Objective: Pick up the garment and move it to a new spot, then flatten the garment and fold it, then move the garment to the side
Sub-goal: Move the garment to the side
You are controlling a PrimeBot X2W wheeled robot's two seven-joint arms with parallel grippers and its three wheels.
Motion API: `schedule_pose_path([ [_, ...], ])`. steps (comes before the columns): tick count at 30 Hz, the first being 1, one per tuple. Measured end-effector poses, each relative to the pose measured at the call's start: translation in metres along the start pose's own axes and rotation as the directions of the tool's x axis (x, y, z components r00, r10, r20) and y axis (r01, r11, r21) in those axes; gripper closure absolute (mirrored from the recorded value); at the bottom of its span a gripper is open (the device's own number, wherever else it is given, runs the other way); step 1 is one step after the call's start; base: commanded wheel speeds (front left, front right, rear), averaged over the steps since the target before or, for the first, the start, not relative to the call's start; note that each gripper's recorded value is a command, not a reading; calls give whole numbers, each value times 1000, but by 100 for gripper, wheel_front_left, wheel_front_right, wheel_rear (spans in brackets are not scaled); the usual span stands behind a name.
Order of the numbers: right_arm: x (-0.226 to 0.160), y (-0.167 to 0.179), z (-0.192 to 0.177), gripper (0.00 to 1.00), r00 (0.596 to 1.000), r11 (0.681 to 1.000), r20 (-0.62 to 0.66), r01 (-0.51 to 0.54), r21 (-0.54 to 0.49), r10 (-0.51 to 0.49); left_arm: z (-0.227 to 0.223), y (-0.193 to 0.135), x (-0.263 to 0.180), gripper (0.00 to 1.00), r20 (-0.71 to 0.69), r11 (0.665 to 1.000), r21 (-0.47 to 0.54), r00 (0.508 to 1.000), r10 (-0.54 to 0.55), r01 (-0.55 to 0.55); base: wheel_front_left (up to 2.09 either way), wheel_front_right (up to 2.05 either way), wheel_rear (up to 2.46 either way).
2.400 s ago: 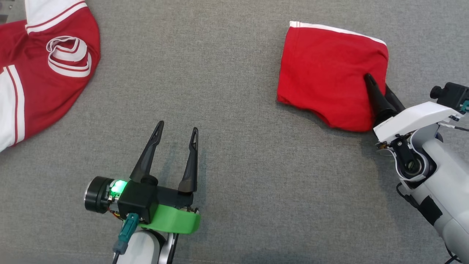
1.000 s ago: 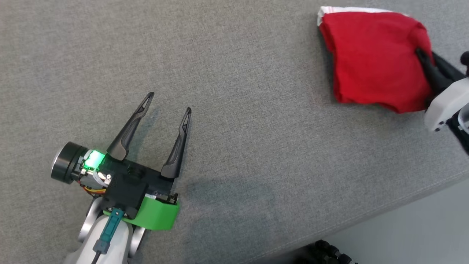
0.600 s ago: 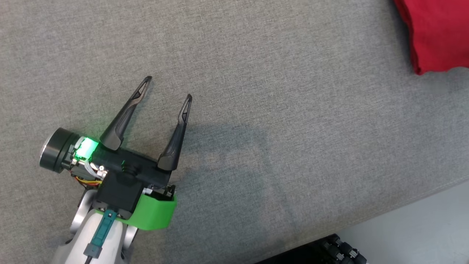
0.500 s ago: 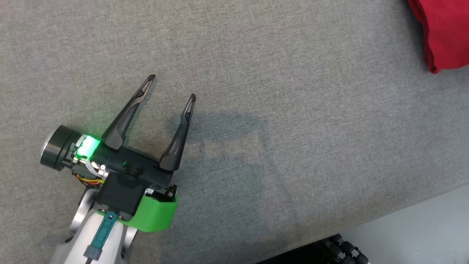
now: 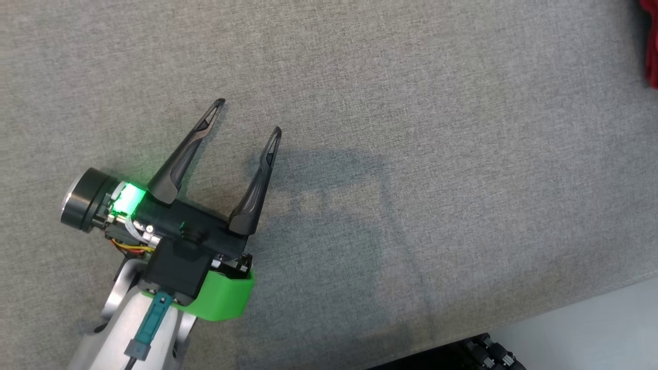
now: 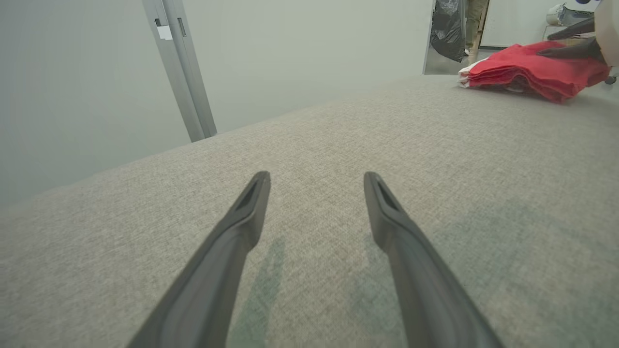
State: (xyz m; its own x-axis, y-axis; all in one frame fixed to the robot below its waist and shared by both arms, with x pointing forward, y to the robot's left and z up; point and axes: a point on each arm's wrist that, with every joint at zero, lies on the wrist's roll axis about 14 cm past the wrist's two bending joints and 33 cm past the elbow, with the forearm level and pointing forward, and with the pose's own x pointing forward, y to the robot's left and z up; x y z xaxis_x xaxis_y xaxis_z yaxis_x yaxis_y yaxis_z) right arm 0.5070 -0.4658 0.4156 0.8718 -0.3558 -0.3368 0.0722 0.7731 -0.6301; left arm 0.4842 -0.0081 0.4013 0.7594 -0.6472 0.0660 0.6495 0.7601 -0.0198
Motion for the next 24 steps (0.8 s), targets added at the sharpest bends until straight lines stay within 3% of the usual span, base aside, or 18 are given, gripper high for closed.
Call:
schedule_pose_path([
  [3,-4,-13,7,0,999,998,21,46,-36,-45,5,-1,-1,0,1,1000,2,1000,6,-6,0,0,0],
  [6,-4,-20,53,0,983,993,157,105,-47,-97,10,-2,-4,0,-3,1000,1,1000,22,-22,0,0,0],
  [14,-38,62,106,0,941,986,338,-38,163,-19,13,9,-25,0,-67,985,-42,984,167,-170,0,0,0],
  [19,-71,120,133,0,905,938,415,-217,269,91,13,24,-49,0,-130,933,-160,944,305,-323,0,0,0],
  [24,-111,162,154,0,866,852,472,-366,375,165,17,45,-80,0,-172,874,-183,890,423,-451,0,0,0],
])
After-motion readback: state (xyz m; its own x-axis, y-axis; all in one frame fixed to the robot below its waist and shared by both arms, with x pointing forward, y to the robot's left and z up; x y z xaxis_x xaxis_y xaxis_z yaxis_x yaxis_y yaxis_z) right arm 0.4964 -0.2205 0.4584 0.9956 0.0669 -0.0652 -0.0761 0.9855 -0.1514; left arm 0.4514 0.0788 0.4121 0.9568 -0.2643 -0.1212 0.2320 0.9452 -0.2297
